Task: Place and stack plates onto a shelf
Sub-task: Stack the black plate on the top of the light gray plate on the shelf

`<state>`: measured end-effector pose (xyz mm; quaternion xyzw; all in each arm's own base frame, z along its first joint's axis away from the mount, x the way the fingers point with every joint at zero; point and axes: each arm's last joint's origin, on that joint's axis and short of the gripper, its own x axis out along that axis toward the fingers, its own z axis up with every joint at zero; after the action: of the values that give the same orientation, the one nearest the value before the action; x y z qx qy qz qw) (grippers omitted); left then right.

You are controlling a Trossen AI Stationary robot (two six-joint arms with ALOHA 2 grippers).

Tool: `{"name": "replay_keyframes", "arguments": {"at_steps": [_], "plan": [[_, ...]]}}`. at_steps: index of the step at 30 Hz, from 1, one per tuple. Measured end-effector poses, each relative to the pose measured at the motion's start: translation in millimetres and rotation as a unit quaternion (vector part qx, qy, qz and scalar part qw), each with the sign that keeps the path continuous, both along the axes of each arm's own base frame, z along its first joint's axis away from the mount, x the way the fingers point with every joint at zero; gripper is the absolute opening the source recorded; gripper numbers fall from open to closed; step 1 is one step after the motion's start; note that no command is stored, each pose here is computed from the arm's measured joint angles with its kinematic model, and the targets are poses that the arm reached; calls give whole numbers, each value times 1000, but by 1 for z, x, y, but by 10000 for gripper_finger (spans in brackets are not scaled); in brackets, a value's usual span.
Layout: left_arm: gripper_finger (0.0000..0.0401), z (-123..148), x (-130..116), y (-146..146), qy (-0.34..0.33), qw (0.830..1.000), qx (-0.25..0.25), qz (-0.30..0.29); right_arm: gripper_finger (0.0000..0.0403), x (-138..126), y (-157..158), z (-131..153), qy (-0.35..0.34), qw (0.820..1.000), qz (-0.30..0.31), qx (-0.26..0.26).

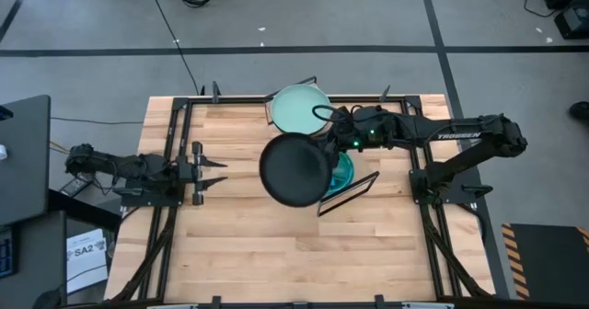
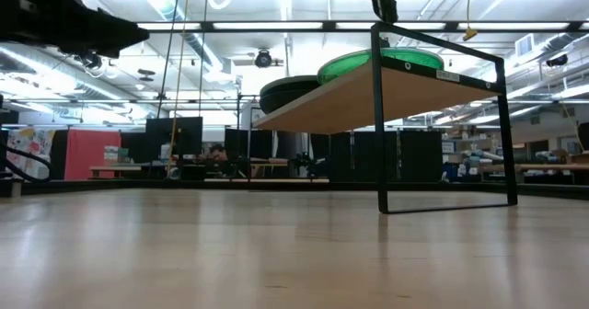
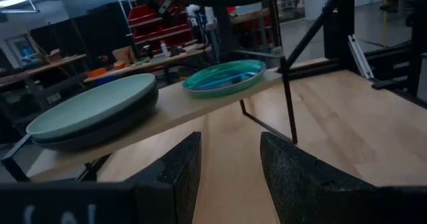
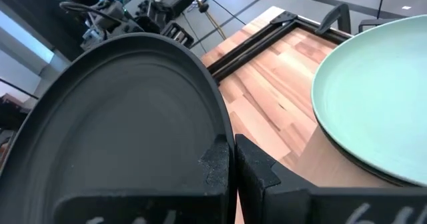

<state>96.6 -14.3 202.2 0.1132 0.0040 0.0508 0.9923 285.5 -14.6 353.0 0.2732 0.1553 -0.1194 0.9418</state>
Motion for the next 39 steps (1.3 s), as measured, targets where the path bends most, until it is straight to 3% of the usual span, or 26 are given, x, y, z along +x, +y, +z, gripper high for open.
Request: {"name": "replay_keyframes", "arguments": {"at_steps": [7,11,24,39], "plan": [[160,0,1,9,-1,1000,7,8,16,0,-6,0,-1,1000,-10,0],[160,0,2,11,-3,1000,-2,-18,16,0,-10,0,-1,1000,-6,3],[160,-29,8,21,-30,999,-23,-10,16,-1,-19,0,-1,1000,-21,3],[160,-34,8,26,-3,1000,-29,-1,17,-4,-35,0,-1,999,-50,3]]}}
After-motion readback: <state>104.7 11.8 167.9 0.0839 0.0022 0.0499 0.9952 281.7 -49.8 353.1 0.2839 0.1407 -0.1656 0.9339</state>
